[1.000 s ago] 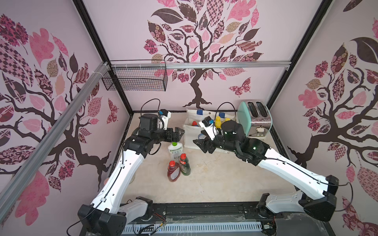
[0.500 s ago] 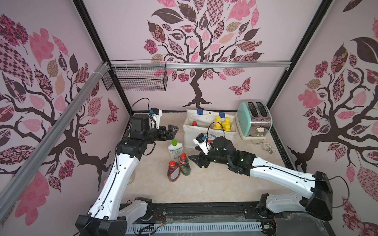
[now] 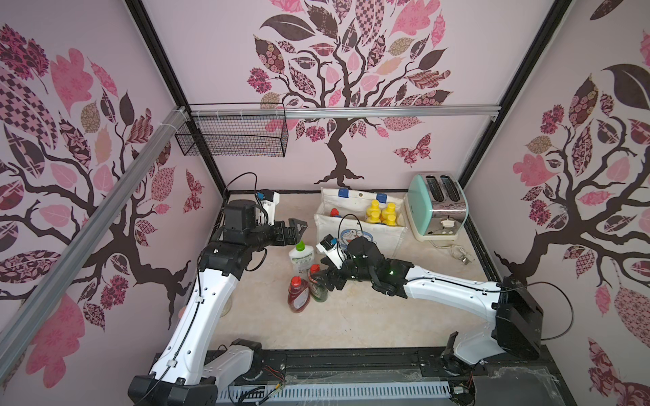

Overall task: Pack dish soap into the shopping bag
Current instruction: Pick up the bottle of dish soap at the center of the board.

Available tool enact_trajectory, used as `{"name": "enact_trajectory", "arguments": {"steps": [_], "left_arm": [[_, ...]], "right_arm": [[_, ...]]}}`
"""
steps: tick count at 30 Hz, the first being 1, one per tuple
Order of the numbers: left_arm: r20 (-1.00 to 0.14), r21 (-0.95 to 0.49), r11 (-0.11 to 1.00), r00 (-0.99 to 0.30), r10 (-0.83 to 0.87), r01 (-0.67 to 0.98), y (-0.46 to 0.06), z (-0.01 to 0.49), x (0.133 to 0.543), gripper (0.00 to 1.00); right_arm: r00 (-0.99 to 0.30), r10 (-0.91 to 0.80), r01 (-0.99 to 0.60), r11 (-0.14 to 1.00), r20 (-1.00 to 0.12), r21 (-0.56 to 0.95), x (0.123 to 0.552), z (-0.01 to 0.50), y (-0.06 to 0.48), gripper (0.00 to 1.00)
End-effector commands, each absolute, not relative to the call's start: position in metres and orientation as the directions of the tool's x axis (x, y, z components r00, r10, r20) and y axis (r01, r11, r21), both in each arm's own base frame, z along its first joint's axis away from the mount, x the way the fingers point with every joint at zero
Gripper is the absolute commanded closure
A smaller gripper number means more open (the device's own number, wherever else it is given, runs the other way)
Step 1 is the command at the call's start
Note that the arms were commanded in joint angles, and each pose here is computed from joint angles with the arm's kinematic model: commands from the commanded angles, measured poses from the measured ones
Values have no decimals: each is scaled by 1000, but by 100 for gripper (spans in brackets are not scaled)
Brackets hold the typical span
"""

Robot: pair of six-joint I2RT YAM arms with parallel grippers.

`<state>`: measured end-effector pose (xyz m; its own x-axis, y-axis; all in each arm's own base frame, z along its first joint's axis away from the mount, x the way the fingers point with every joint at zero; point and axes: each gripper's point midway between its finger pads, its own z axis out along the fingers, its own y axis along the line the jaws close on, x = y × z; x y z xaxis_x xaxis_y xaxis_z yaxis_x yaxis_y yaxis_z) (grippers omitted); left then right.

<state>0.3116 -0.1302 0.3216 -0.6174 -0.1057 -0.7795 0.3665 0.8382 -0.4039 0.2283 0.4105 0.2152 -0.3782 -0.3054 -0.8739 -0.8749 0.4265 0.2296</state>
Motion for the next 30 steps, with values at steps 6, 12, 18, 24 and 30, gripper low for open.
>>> {"name": "enact_trajectory", "arguments": {"steps": [6, 12, 18, 24, 30], "left_arm": [[-788, -390, 830, -611, -77, 398, -133, 319, 310, 3], [-783, -396, 823, -618, -70, 408, -136, 317, 312, 3], [-787, -391, 823, -613, -67, 413, -135, 317, 310, 3], [-789, -384, 826, -611, -61, 413, -134, 317, 309, 3], [-787, -383, 827, -614, -59, 411, -134, 314, 309, 3]], "right_arm": [[-364, -282, -883, 408, -888, 232, 234, 229, 429, 30], [-378, -301, -878, 415, -876, 237, 238, 218, 434, 32], [-375, -300, -875, 428, -877, 227, 242, 216, 435, 37], [-380, -292, -871, 431, -878, 234, 243, 214, 436, 41], [-383, -302, -869, 437, -873, 230, 244, 209, 436, 48]]}}
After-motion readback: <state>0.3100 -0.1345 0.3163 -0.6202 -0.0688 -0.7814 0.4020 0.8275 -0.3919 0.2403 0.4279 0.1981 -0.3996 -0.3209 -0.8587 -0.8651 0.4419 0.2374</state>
